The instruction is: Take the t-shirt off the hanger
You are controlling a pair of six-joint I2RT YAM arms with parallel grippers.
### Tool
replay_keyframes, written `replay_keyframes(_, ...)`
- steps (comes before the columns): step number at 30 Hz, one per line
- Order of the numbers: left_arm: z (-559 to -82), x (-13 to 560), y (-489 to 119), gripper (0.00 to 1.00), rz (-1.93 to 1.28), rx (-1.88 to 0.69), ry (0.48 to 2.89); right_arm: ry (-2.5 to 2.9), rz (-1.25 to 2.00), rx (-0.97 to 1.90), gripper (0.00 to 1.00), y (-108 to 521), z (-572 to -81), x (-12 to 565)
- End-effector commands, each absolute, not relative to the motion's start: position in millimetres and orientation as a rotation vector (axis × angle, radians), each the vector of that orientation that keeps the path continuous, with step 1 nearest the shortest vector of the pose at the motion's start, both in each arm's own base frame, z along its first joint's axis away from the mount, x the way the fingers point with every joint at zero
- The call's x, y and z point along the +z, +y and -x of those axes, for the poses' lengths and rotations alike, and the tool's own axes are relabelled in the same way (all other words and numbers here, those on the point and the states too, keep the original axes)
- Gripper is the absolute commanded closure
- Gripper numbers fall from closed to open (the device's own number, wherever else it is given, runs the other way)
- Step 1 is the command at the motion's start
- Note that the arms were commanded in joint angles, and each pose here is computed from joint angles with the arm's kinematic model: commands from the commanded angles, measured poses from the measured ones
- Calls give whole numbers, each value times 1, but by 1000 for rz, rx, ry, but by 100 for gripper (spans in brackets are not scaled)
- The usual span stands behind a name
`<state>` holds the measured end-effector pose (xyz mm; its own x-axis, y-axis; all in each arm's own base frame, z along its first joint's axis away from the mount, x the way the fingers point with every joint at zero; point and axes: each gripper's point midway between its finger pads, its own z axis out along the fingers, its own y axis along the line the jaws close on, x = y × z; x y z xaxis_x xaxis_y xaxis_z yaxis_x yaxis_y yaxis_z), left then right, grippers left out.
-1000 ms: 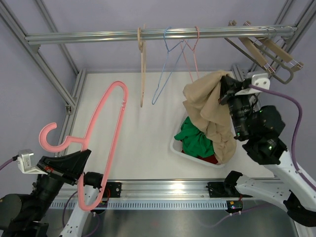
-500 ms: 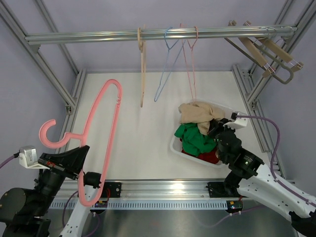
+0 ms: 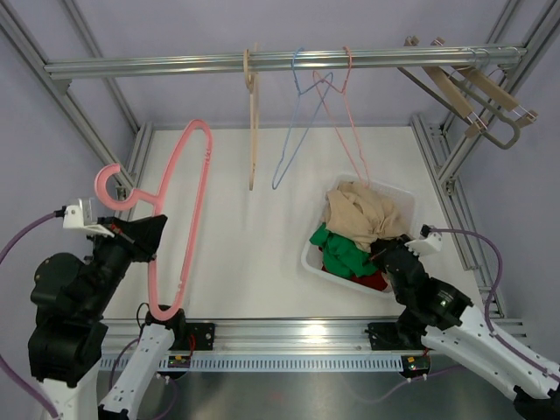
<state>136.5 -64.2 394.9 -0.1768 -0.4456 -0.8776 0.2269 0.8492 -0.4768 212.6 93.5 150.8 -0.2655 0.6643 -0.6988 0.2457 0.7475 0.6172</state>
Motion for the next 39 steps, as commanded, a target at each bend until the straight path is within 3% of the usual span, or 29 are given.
replay_keyframes(1, -160, 424, -65, 100, 125, -567, 1555, 1866, -701, 500, 83, 85, -198, 151)
replay_keyframes(4, -176, 426, -71, 100, 102, -576, 1573, 1841, -585, 491, 50, 79, -194, 187)
replay_keyframes(5, -184, 425, -72, 100, 101, -573, 1593, 1841, -568, 495, 30, 76, -189, 204)
replay_keyframes(8, -195, 437, -73, 100, 82, -551, 1586, 1864, -475, 457, 8, 70, -183, 224)
replay_keyframes(10, -211, 442, -73, 100, 70, -521, 1609, 1866, -402, 447, 1, 68, -179, 235)
replay_keyframes(20, -301, 451, -92, 100, -89, -450, 1691, 1818, -181, 506, 0, 76, -168, 299)
replay_keyframes(30, -380, 470, -102, 100, -128, -445, 1713, 1818, -64, 610, 0, 109, -172, 290)
replay_keyframes(39, -435, 422, -100, 100, -103, -456, 1845, 1823, -57, 642, 1, 118, -173, 284)
